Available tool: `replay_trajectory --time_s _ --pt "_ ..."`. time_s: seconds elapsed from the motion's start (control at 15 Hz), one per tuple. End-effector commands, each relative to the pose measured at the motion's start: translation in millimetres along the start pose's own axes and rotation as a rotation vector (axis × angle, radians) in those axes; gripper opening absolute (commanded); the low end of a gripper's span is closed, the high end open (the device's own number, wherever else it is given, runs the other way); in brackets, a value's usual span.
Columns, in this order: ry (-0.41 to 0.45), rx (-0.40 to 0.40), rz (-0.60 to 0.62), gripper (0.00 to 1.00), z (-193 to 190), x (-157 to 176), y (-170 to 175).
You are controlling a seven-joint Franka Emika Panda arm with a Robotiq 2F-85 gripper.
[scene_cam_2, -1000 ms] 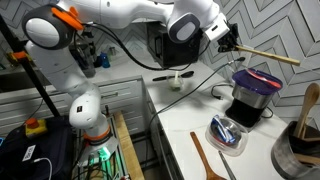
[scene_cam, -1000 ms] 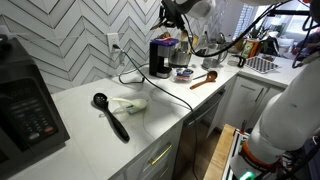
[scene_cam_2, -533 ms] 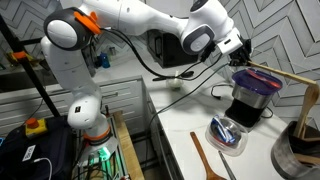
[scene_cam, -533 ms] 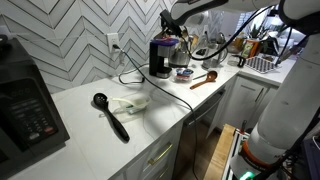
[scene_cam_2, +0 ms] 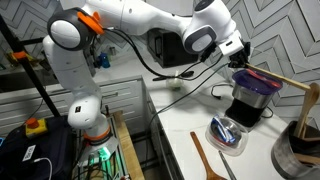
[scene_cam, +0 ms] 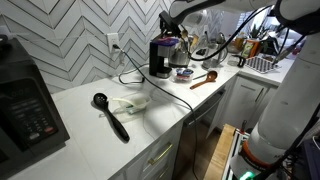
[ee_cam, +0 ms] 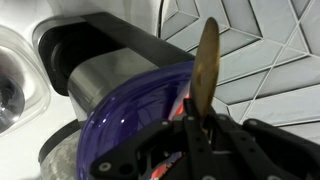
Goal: Remove the wooden spoon from the lunchbox on the right and put it on the coffee machine
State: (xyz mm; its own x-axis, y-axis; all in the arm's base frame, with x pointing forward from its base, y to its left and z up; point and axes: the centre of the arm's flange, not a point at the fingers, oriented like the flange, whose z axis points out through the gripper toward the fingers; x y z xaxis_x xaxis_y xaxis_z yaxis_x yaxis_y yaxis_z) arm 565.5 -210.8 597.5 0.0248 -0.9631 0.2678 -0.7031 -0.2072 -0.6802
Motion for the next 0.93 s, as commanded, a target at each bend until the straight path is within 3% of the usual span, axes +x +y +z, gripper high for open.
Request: replay_trajectory --time_s 0.0,0.13,0.2,0.33,0.87 --pt "-0.042 -0.018 0.004 0.02 -6.3 1.4 -0.4" --pt "-0.060 -0.044 0.014 0.06 -3.3 1.6 2.2" --pt "-0.067 -0.060 0.016 0.35 -1.3 0.9 4.0" --pt "-0.084 -0.085 0.017 0.40 0.1 -0.5 7.0" --pt "-0.100 -0.032 0.027 1.00 -45.6 5.6 -2.9"
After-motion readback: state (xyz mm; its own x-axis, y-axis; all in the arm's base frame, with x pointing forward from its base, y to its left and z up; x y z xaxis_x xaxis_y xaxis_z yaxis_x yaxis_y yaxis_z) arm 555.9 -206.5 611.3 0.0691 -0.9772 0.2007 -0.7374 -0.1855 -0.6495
